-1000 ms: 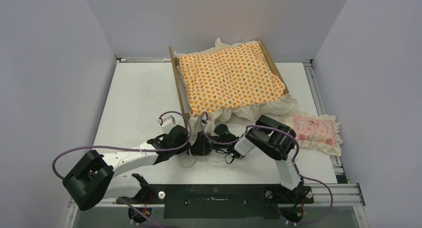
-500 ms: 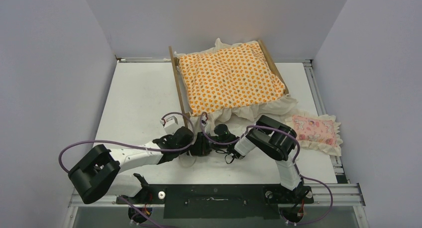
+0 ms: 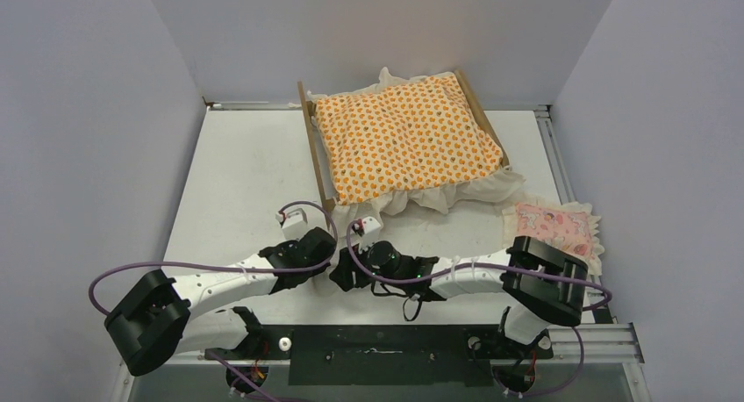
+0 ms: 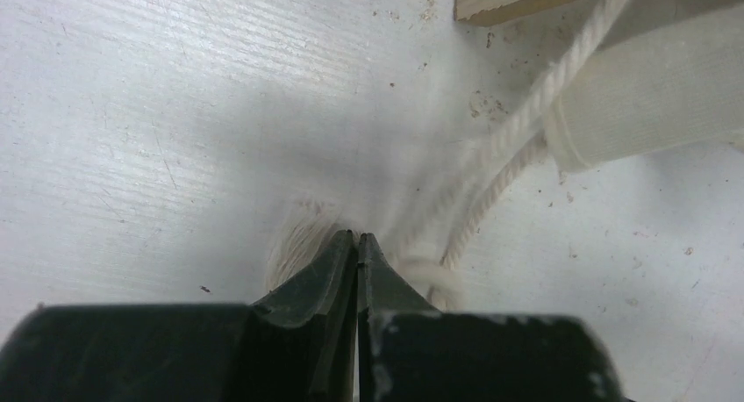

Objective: Set up the pet bed

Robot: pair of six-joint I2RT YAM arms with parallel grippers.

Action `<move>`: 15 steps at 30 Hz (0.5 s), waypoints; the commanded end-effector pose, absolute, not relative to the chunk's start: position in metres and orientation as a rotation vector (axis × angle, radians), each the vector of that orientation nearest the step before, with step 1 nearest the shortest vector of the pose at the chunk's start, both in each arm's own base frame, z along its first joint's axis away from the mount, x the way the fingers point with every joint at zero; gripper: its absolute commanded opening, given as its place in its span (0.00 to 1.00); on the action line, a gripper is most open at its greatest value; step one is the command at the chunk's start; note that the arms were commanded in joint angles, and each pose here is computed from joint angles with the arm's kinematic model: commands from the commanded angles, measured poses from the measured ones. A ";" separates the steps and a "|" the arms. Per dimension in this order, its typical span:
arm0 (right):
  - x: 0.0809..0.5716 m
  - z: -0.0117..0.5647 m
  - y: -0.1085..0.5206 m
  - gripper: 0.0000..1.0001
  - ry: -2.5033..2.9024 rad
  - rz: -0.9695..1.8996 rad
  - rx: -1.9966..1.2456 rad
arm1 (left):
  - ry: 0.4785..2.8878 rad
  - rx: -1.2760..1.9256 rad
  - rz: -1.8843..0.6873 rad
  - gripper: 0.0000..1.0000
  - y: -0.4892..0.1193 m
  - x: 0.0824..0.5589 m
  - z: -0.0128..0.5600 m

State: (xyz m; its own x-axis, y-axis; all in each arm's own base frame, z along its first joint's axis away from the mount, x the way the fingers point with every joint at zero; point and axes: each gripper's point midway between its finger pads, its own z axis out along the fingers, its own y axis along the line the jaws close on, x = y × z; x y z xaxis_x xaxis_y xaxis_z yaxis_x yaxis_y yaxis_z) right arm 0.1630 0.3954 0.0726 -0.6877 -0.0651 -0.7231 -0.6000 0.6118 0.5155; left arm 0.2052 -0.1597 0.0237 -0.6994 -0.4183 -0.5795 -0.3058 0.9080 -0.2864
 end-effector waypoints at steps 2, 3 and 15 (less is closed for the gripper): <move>0.169 0.054 0.380 0.57 2.172 0.827 -0.386 | 2.376 -0.490 -0.271 0.00 -0.170 0.211 0.036; 0.167 0.053 0.382 0.57 2.172 0.827 -0.375 | 2.377 -0.487 -0.276 0.00 -0.171 0.212 0.036; 0.144 0.022 0.410 0.53 2.162 0.635 -0.471 | 2.391 -0.442 -0.298 0.00 -0.173 0.211 0.038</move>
State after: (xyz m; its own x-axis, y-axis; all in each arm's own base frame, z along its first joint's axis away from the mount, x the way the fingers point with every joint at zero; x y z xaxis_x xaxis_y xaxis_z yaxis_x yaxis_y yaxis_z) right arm 0.1460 0.4024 0.0283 -0.6539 -0.0784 -0.7525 -0.5302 0.7569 0.3819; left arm 0.2019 -0.1620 0.0222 -0.7285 -0.3781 -0.5712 -0.2660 0.9246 -0.2727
